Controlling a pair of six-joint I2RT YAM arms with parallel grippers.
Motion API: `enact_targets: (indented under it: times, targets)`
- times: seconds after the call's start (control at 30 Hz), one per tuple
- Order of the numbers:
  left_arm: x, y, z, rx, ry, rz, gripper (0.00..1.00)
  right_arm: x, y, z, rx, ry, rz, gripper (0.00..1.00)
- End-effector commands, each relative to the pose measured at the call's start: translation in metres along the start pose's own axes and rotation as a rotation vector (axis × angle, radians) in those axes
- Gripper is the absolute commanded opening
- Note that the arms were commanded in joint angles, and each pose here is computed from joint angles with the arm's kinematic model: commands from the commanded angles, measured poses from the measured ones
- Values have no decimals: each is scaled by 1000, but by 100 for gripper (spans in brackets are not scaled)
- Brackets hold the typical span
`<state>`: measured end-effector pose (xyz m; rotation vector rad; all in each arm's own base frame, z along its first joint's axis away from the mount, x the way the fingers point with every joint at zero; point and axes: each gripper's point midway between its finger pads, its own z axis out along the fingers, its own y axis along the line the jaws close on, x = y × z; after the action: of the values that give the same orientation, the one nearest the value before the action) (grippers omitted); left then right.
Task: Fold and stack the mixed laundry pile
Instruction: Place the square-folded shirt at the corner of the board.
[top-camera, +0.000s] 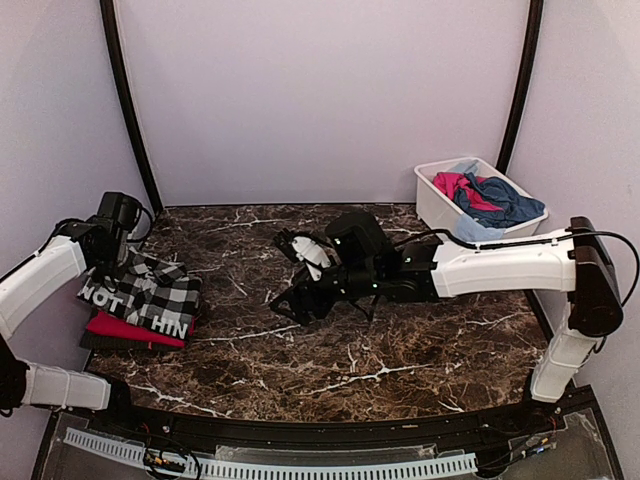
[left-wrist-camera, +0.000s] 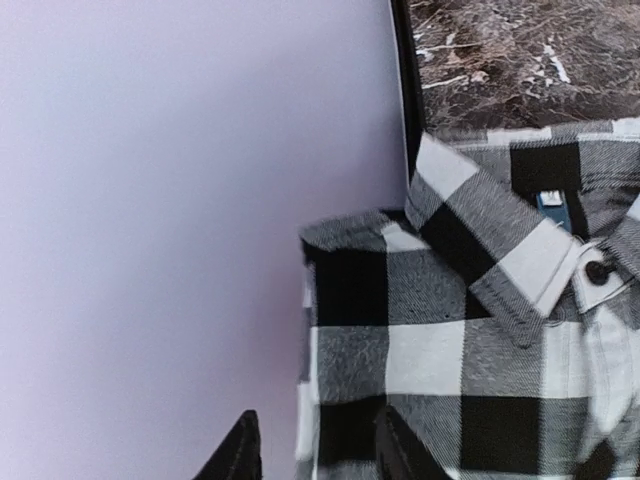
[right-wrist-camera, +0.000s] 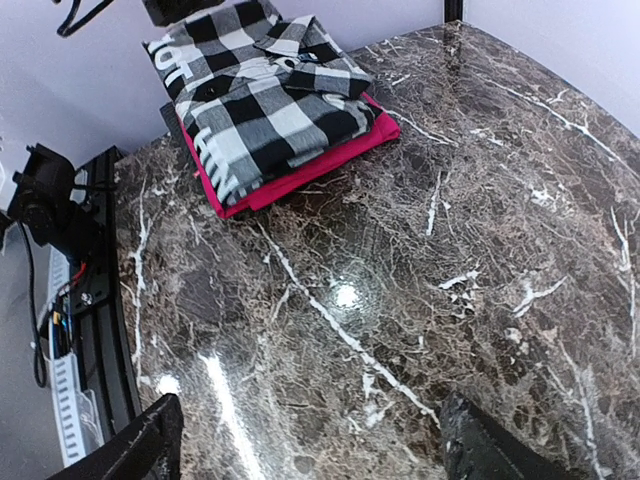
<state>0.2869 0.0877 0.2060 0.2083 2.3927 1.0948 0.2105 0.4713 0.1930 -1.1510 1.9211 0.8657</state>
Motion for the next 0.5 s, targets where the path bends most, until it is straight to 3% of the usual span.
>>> enact_targets:
  times: [0.0,0.2,0.4,0.47]
  targets:
    - [2,25,-1,-124,19,-8,42,-26,-6,-17,32,-61,-9,90]
    - [-10,40,-7,-133,7,-80,55,-39,-27,-33,92,-67,28,98]
    - [-50,26,-16,65,-16,-247,96,-54,-57,-68,136,-117,107,98]
    - [-69,18,-25,135,-44,-280,99,-61,-74,-85,170,-138,131,99]
